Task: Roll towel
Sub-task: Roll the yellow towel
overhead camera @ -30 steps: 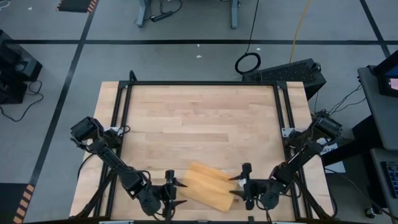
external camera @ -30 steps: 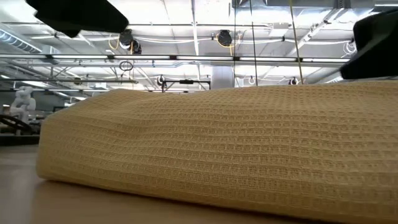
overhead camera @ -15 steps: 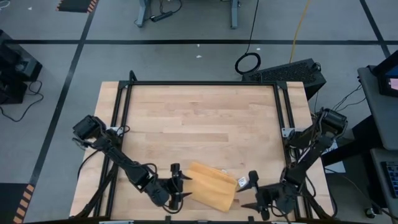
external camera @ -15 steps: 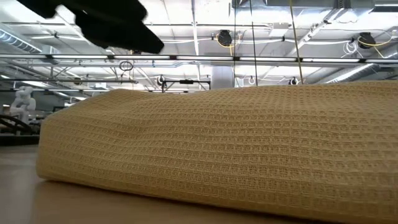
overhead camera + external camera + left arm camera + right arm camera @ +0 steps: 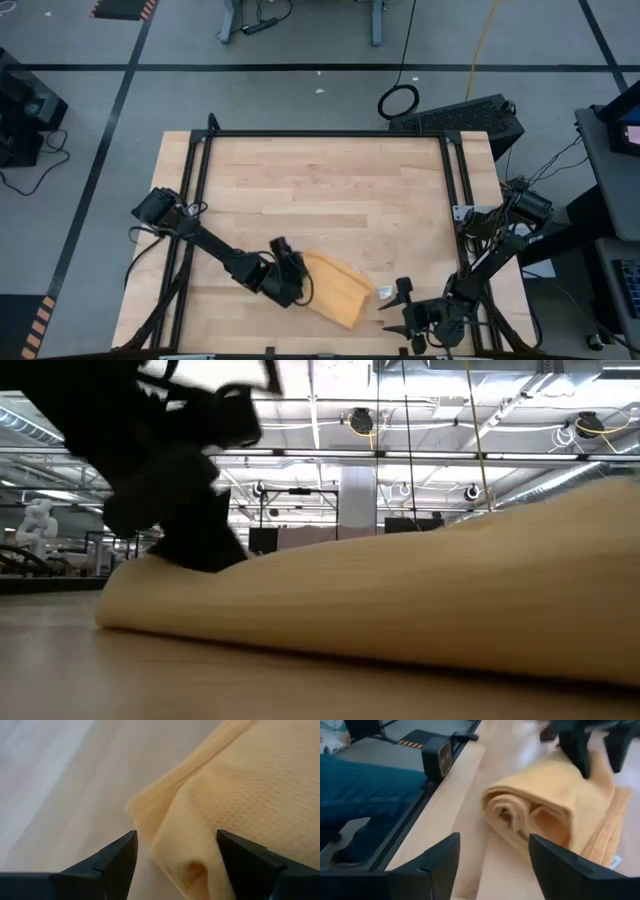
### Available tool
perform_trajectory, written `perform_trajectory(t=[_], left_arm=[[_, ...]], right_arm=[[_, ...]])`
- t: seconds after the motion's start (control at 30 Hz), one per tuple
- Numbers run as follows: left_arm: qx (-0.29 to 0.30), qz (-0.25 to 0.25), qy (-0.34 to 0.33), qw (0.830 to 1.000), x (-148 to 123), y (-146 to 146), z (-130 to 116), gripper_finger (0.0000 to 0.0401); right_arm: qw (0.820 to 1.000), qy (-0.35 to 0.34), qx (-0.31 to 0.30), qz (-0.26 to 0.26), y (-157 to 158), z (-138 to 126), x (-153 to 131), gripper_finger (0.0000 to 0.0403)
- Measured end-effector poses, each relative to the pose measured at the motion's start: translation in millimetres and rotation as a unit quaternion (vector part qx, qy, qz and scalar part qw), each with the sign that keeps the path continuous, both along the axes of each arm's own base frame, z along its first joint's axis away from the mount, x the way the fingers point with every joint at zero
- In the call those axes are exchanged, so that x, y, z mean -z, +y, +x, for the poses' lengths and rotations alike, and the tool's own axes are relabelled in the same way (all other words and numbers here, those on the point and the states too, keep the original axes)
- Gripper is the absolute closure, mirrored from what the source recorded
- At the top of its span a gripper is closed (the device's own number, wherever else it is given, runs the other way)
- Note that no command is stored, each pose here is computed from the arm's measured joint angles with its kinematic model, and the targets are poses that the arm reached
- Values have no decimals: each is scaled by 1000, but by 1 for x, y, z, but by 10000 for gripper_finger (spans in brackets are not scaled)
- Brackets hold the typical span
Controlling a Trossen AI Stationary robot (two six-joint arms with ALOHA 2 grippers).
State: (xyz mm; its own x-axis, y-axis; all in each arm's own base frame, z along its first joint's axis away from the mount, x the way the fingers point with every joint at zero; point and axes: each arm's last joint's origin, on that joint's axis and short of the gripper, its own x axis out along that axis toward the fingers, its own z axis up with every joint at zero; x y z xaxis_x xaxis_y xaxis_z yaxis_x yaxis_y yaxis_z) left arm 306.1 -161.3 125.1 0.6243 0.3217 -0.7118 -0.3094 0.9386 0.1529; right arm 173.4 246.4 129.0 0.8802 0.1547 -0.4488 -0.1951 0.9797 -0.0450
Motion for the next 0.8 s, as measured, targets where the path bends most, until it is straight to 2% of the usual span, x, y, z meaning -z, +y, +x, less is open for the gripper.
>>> perform_trajectory(t=[0.13, 0.27, 0.43, 0.6, 0.7, 0.8], left_arm=[[-69, 2, 22, 997, 5, 6, -11, 130], [-80, -36, -5, 996, 3, 0, -9, 130], [-52, -84, -26, 995, -7, -17, -4, 130], [-21, -93, -40, 995, -24, -32, -2, 130], [9, -93, -52, 994, -38, -43, -1, 130], [71, -68, -57, 994, -49, -57, -1, 130]], right_arm=[[999, -27, 23, -18, -1, 1, -2, 185], [998, -37, 29, -52, -2, 1, -2, 177], [993, -29, 25, -109, -8, 3, 1, 158], [983, -30, -14, -179, -8, 3, 2, 122], [982, -33, -38, -183, -3, 2, -1, 93], [982, -36, -54, -176, 7, 3, -3, 66]])
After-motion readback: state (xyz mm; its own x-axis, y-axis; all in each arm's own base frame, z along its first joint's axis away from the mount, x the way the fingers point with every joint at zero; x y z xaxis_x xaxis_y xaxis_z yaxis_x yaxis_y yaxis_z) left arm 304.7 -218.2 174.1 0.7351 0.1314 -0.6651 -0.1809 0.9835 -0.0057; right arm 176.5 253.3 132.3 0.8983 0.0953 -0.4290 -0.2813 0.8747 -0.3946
